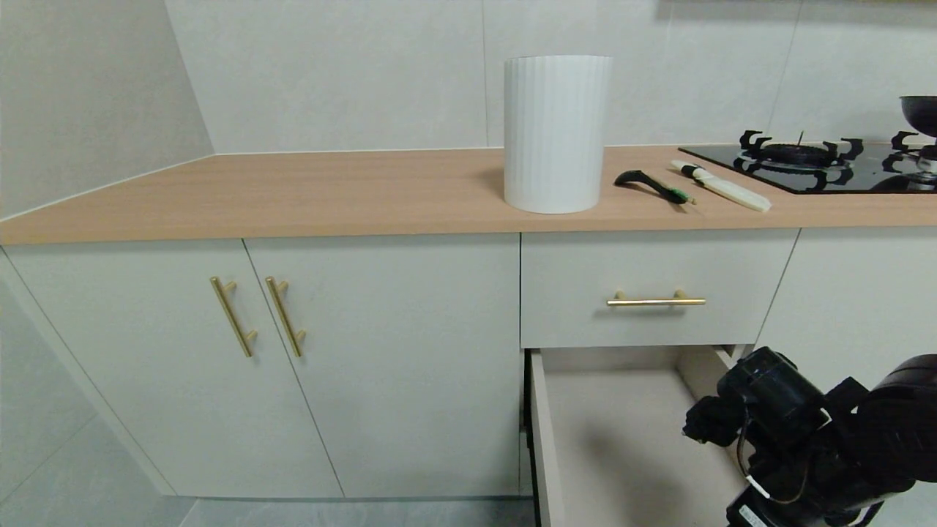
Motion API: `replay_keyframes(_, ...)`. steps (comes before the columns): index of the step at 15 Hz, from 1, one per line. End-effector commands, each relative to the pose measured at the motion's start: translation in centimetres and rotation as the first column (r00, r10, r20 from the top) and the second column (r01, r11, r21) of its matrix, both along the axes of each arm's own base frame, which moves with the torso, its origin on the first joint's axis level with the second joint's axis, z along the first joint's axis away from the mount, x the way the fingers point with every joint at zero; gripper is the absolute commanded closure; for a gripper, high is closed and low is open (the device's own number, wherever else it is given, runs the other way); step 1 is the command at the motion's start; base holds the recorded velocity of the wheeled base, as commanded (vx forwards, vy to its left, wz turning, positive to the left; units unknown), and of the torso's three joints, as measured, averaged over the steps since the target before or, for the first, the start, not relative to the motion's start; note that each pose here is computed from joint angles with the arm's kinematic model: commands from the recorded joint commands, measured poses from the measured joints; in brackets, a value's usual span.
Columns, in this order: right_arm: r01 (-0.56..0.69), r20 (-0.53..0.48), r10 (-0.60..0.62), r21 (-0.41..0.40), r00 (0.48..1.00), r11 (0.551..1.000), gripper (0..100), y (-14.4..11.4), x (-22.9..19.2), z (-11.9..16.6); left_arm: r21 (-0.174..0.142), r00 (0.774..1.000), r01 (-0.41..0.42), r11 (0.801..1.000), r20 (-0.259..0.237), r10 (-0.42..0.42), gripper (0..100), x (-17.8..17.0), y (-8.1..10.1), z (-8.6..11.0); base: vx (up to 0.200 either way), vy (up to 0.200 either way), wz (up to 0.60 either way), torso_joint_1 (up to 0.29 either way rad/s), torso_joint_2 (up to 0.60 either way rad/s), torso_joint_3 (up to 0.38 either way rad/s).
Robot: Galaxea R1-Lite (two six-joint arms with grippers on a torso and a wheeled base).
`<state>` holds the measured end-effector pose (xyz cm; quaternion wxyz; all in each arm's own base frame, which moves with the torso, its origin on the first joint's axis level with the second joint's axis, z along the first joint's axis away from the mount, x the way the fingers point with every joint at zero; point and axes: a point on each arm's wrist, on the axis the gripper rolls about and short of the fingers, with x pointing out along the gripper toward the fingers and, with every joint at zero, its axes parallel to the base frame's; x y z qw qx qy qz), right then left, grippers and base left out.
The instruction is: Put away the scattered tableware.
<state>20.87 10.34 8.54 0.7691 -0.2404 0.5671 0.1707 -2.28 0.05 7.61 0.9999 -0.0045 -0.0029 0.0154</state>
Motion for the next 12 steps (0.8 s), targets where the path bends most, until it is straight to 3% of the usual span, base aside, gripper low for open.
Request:
replay_keyframes(1, -0.012, 0.011, 0.012, 0.004, 1.0, 1.0, 0, 0.1, -0.2, 0.3, 0.0, 1.0, -0.001, 1.0, 0.0, 0.001, 0, 0.0, 0.0, 0.0, 0.0, 0.0, 0.0, 0.0, 0.0, 0.0)
replay_keyframes(3, -0.042, -0.036, 0.041, -0.028, 0.999, 0.999, 0, -0.2, -0.8, 0.4, 0.0, 1.0, -0.001, 1.0, 0.0, 0.001, 0, 0.0, 0.0, 0.0, 0.0, 0.0, 0.0, 0.0, 0.0, 0.0)
replay_keyframes(8, -0.042, -0.011, 0.042, -0.019, 0.999, 0.999, 0, 0.0, -0.4, 0.8, 0.0, 1.0, -0.001, 1.0, 0.0, 0.001, 0, 0.0, 0.0, 0.0, 0.0, 0.0, 0.0, 0.0, 0.0, 0.0)
replay_keyframes(10, 0.059, 0.063, -0.062, 0.058, 0.996, 0.997, 0, 0.4, 0.6, 2.4, 0.0, 1.0, 0.0, 1.0, 0.0, 0.0, 0, 0.0, 0.0, 0.0, 0.0, 0.0, 0.0, 0.0, 0.0, 0.0)
replay_keyframes(12, 0.23, 0.124, -0.258, 0.203, 0.958, 0.952, 0, 1.1, 2.1, 4.3, 0.0, 1.0, 0.0, 1.0, 0.0, 0.0, 0, 0.0, 0.0, 0.0, 0.0, 0.0, 0.0, 0.0, 0.0, 0.0)
